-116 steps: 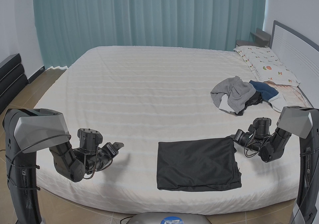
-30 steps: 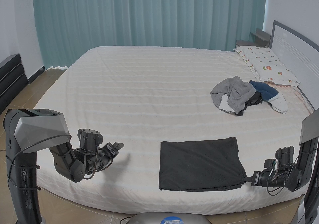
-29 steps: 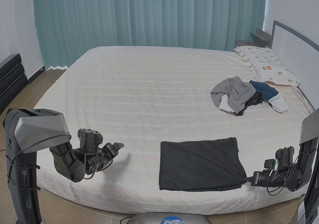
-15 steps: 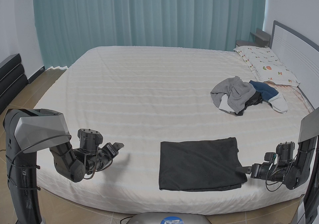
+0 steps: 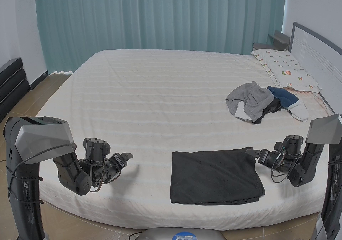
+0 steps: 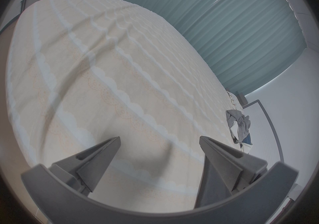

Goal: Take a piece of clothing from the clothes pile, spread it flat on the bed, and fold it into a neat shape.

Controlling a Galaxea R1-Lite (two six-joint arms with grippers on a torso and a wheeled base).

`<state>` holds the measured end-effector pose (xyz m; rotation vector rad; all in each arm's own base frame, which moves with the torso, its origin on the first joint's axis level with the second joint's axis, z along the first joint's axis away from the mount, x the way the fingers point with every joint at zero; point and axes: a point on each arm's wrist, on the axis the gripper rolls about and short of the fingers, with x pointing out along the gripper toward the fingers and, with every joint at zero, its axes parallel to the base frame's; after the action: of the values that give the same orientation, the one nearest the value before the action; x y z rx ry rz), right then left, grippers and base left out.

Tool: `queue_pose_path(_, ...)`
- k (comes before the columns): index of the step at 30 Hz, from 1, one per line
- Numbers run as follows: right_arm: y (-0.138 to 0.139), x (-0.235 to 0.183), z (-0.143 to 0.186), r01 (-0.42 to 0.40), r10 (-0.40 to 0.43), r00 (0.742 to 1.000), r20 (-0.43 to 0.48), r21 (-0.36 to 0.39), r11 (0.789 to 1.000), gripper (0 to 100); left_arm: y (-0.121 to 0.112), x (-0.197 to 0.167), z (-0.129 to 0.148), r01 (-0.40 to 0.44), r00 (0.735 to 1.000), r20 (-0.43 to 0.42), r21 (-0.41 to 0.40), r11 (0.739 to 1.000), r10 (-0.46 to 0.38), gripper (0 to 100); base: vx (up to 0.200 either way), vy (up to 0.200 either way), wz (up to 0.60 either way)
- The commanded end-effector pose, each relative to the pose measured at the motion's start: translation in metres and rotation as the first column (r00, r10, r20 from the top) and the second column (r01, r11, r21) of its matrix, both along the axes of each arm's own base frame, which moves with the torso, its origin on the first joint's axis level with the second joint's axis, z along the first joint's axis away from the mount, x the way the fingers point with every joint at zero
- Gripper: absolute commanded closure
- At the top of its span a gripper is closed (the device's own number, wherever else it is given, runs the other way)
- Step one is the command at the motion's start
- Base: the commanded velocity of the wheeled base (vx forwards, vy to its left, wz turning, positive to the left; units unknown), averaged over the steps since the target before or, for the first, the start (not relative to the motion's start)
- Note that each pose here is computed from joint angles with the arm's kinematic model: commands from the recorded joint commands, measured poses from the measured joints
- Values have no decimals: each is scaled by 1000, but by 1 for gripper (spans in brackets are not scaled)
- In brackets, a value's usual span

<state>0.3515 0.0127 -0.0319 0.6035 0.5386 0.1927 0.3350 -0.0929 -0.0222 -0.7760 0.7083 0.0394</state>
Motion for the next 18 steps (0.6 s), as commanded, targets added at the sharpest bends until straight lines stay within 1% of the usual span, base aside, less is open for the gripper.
queue_pose_path(1, 12, 24, -16, 2, -1, 1000, -22, 37, 999, 0, 0, 0, 0, 1, 1000, -1, -1, 1000, -1, 0, 0, 0, 0)
queue_pose_path(4, 14, 32, -14, 7, -7, 1000, -13, 33, 999, 0, 0, 0, 0, 0, 1000, -1, -1, 1000, 0, 0, 0, 0, 0)
queue_pose_path(5, 14, 36, -13, 13, -13, 1000, -9, 33, 999, 100, 0, 0, 0, 1, 1000, -1, -1, 1000, -1, 0, 0, 0, 0)
queue_pose_path(14, 5, 37, -8, 36, -36, 999, 0, 37, 999, 100, -1, 0, 0, 4, 1000, -1, -1, 1000, -4, 0, 0, 0, 0)
queue_pose_path(18, 3, 38, -7, 60, -60, 998, -7, 74, 995, 100, -1, 0, 0, 3, 1000, -1, 0, 1000, -3, 0, 0, 0, 0)
